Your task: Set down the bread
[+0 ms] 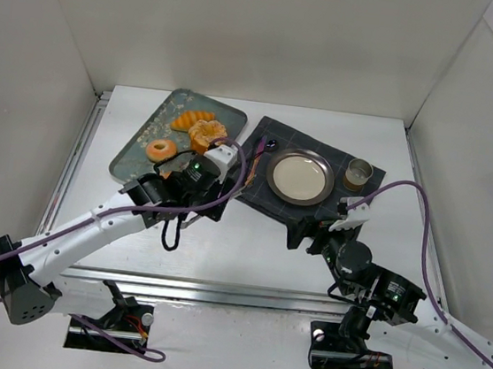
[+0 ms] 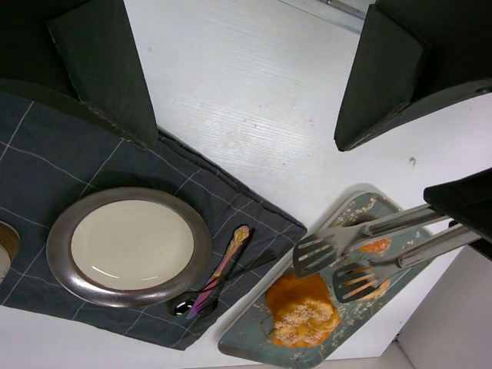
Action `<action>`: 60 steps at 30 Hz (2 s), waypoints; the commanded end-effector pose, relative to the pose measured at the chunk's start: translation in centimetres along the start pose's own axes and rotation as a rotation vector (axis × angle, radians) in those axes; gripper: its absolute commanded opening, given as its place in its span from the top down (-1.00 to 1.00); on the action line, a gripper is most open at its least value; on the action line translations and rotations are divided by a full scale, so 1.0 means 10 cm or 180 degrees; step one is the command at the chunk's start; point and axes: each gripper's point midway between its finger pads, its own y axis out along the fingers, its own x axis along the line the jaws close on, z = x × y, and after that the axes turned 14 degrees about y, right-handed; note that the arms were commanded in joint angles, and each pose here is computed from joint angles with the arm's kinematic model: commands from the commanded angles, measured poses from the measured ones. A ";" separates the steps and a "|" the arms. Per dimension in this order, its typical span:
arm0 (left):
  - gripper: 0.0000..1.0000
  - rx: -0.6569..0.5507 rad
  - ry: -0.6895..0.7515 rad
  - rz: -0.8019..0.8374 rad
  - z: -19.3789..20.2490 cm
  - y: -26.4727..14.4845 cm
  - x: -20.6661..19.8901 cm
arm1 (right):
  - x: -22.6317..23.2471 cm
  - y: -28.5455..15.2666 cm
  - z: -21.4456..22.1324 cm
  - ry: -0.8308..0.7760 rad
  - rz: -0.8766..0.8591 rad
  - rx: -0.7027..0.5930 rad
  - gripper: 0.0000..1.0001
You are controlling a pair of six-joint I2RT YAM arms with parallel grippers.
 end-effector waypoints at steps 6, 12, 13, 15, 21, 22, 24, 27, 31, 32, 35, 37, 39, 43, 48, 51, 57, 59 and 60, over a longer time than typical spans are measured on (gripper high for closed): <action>-0.09 0.0059 -0.0100 -0.0797 -0.41 -0.23 0.67 | 0.09 -0.01 -0.18 0.0159 -0.0049 -0.0169 -0.96; -0.08 0.0189 -0.0437 -0.1221 -0.25 -0.13 1.01 | 0.12 -0.01 -0.18 0.0175 -0.0105 -0.0145 -0.96; -0.07 0.0207 -0.0487 -0.1211 -0.20 -0.09 1.03 | 0.12 -0.01 -0.17 0.0175 -0.0104 -0.0135 -0.96; -0.04 0.0313 -0.0603 -0.1223 -0.03 0.02 1.13 | 0.12 -0.02 -0.16 0.0165 -0.0104 -0.0136 -0.96; -0.05 0.0520 -0.0835 -0.1364 0.34 0.09 1.33 | 0.12 -0.01 -0.17 0.0166 -0.0097 -0.0136 -0.96; -0.06 0.0585 -0.0859 -0.1372 0.45 0.12 1.35 | 0.12 -0.01 -0.17 0.0163 -0.0099 -0.0130 -0.96; -0.08 0.0530 -0.0932 -0.1356 0.49 0.11 1.38 | 0.12 -0.01 -0.17 0.0164 -0.0103 -0.0126 -0.96; -0.10 0.0536 -0.0967 -0.1307 0.60 0.14 1.38 | 0.11 -0.01 -0.17 0.0164 -0.0084 -0.0141 -0.96; -0.11 0.0584 -0.0958 -0.1265 0.67 0.17 1.35 | 0.11 0.00 -0.16 0.0151 -0.0066 -0.0136 -0.95; -0.12 0.0599 -0.0956 -0.1254 0.68 0.18 1.34 | 0.11 0.00 -0.17 0.0152 -0.0062 -0.0138 -0.96; -0.15 0.0666 -0.0947 -0.1236 0.72 0.23 1.33 | 0.10 0.01 -0.16 0.0140 -0.0041 -0.0135 -0.96; -0.16 0.0705 -0.0942 -0.1220 0.76 0.27 1.31 | 0.10 0.01 -0.17 0.0140 -0.0030 -0.0145 -0.96; -0.17 0.0754 -0.0930 -0.1212 0.81 0.31 1.30 | 0.09 0.00 -0.18 0.0151 -0.0021 -0.0165 -0.96; -0.23 0.0777 -0.0934 -0.1221 0.81 0.34 1.31 | 0.09 0.00 -0.18 0.0144 -0.0037 -0.0154 -0.96; -0.31 0.0852 -0.0954 -0.1229 0.87 0.40 1.32 | 0.08 -0.01 -0.19 0.0154 -0.0027 -0.0165 -0.96; -0.31 0.0888 -0.0941 -0.1245 0.90 0.44 1.33 | 0.10 -0.01 -0.18 0.0151 -0.0044 -0.0155 -0.96; -0.33 0.0959 -0.0960 -0.1242 0.94 0.50 1.34 | 0.09 0.00 -0.18 0.0140 -0.0026 -0.0148 -0.96; -0.33 0.0974 -0.0959 -0.1231 0.94 0.51 1.33 | 0.09 0.00 -0.18 0.0146 -0.0018 -0.0153 -0.96; -0.33 0.0968 -0.0965 -0.1228 0.94 0.51 1.33 | 0.09 0.00 -0.19 0.0144 -0.0020 -0.0156 -0.96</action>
